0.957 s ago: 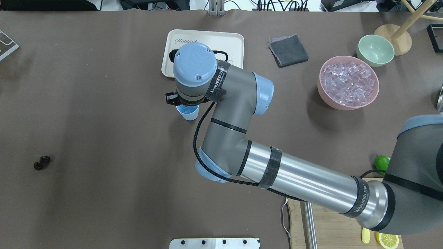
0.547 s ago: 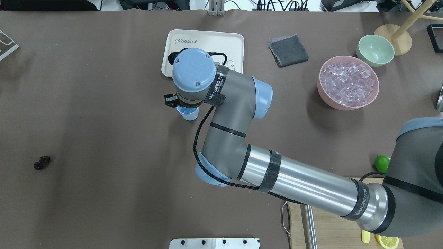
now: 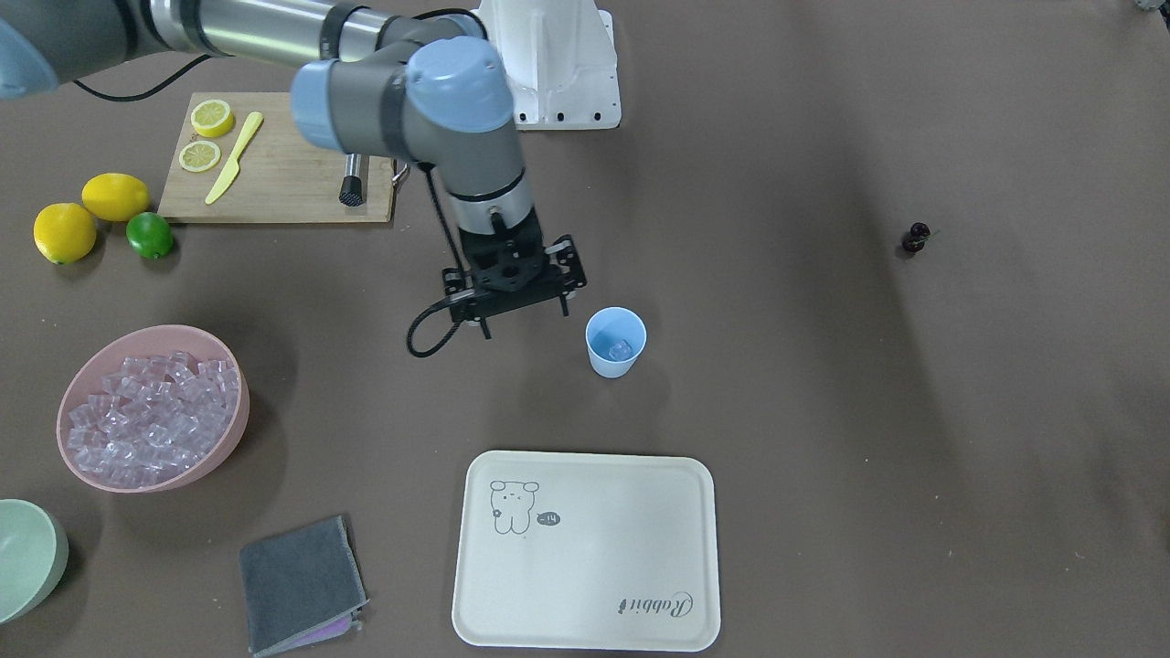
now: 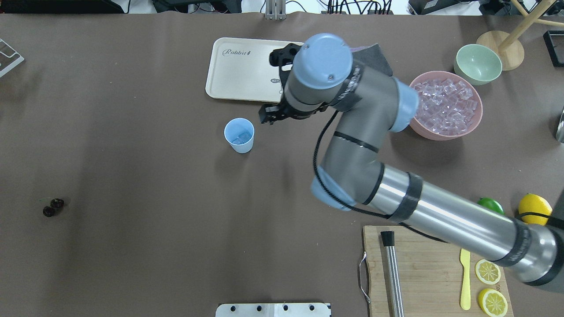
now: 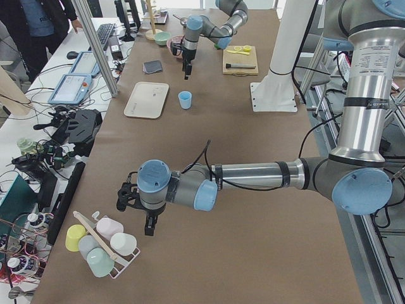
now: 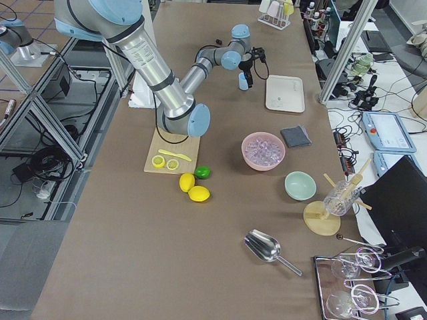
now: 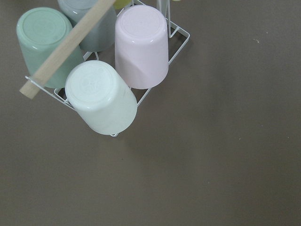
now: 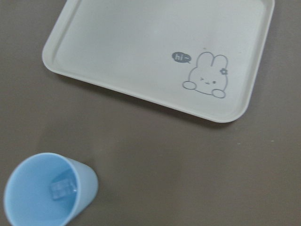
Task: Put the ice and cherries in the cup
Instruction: 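Move the empty right gripper back over the pink ice bowl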
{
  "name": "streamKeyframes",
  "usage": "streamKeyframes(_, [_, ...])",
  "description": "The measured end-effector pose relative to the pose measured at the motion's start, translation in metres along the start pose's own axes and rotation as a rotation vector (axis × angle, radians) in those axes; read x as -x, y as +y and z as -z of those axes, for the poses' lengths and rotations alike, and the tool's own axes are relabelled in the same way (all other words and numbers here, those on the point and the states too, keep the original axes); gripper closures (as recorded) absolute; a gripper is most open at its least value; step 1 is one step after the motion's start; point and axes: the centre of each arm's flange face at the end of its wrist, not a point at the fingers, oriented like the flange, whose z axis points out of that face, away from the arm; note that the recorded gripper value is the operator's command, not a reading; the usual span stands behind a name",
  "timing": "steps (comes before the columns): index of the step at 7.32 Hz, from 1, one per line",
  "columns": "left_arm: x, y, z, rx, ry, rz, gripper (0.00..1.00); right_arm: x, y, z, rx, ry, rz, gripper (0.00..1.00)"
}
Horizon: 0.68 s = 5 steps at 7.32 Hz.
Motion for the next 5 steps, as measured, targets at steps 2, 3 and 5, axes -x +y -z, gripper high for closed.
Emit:
streamKeyframes(2, [-0.001, -0.001, 0.001, -0.003, 0.000, -0.001, 0.02, -0.144, -0.010, 0.010, 0.025, 0.092, 0.075, 0.06])
streamKeyframes(3, [-0.002, -0.001, 0.002, -0.004, 0.001, -0.002, 0.02, -0.212, -0.013, 0.014, 0.040, 0.164, 0.148, 0.06])
streamKeyframes(5, [-0.003, -0.002, 0.002, -0.005, 0.003, -0.004, 0.02, -0.286, -0.009, 0.009, 0.065, 0.329, 0.254, 0.09])
